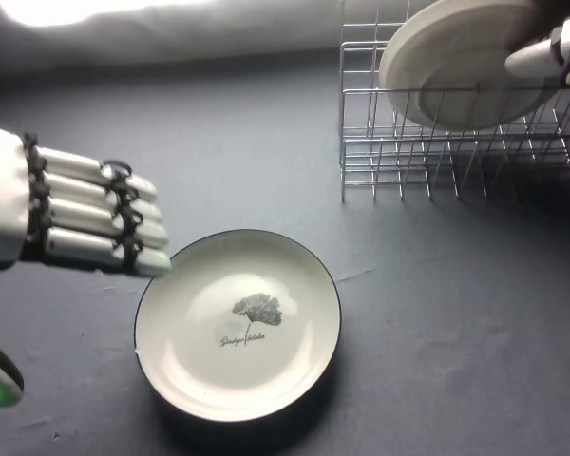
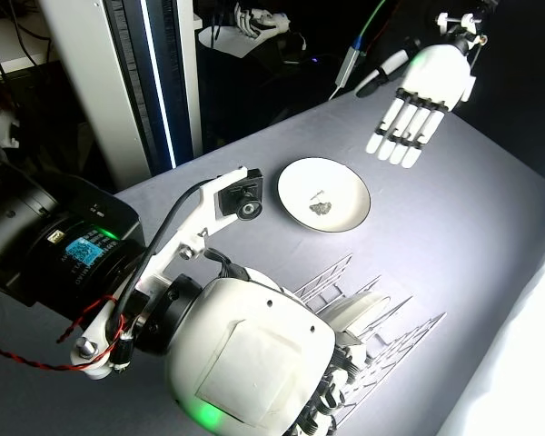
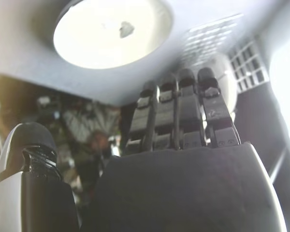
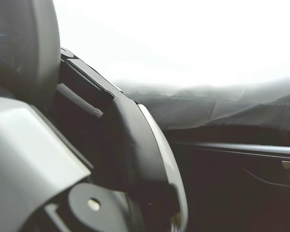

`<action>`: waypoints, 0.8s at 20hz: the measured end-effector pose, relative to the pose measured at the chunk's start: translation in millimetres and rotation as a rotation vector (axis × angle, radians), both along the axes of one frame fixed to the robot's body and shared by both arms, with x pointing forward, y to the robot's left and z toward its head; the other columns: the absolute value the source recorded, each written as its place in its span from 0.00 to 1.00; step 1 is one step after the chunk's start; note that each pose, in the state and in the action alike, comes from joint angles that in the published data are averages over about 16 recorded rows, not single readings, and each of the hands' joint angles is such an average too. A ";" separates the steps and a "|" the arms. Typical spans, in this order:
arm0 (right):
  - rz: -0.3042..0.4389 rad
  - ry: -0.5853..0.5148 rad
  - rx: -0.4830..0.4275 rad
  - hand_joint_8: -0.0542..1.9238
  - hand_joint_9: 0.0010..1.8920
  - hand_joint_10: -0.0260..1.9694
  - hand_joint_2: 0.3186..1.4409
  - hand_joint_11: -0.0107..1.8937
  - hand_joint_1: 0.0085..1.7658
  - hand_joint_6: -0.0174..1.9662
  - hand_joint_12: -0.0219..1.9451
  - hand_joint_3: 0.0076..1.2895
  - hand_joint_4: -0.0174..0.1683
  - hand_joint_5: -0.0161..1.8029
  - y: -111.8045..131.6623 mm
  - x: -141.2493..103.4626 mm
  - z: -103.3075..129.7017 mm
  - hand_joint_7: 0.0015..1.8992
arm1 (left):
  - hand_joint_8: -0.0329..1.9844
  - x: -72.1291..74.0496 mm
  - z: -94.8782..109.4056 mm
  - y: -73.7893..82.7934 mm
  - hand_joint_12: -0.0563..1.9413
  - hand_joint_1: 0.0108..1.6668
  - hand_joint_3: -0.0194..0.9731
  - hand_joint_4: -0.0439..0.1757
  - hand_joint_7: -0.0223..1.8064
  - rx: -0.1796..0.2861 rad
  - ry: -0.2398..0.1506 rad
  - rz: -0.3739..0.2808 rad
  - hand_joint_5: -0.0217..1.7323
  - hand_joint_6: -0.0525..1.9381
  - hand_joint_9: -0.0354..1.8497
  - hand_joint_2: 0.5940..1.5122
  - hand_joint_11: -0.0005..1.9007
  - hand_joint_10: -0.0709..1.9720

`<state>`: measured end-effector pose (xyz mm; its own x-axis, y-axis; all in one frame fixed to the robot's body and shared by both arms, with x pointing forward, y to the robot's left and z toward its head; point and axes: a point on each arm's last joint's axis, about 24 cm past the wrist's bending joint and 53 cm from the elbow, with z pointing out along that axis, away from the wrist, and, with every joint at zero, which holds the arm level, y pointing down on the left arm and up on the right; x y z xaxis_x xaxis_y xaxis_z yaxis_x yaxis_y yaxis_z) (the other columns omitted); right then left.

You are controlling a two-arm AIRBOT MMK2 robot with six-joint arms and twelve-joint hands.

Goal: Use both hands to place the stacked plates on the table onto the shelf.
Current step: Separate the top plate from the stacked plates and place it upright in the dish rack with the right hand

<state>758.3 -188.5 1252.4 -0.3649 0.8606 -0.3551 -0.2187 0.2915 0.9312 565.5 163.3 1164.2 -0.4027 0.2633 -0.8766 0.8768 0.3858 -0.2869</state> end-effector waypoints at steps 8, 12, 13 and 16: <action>-0.003 -0.003 -0.010 0.46 0.48 0.58 0.57 0.40 0.77 0.53 0.70 0.00 0.05 0.52 -2.0 -0.2 -6.7 0.55 | 0.02 -23.9 -25.5 -16.2 0.06 0.01 0.04 0.19 0.06 0.026 0.075 -0.097 0.06 0.03 0.06 0.51 0.02 0.04; -0.003 -0.007 -0.015 0.43 0.45 0.52 0.60 0.35 0.75 0.51 0.71 0.00 0.06 0.49 -2.2 -0.4 -6.9 0.52 | 0.02 -29.0 -42.6 -18.0 0.06 0.01 0.04 0.19 0.06 0.062 0.090 -0.111 0.05 0.03 0.06 0.52 0.02 0.04; -0.002 -0.009 -0.016 0.40 0.44 0.50 0.61 0.34 0.75 0.49 0.71 0.00 0.06 0.49 -2.0 -0.4 -6.3 0.52 | 0.02 -29.7 -46.6 -18.2 0.06 0.01 0.04 0.19 0.06 0.072 0.091 -0.113 0.05 0.03 0.06 0.52 0.02 0.04; 0.001 -0.022 -0.019 0.32 0.42 0.43 0.63 0.30 0.74 0.39 0.71 0.00 0.06 0.47 -0.3 -0.8 -1.6 0.50 | 0.02 -31.6 -57.7 -18.5 0.06 0.01 0.04 0.19 0.06 0.097 0.094 -0.114 0.05 0.03 0.06 0.53 0.02 0.04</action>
<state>757.5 -188.8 1250.8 -0.3578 0.8534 -0.3791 -0.2393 0.3086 0.9206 533.9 144.8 1106.4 -0.4445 0.3933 -0.8048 0.8875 0.3155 -0.3360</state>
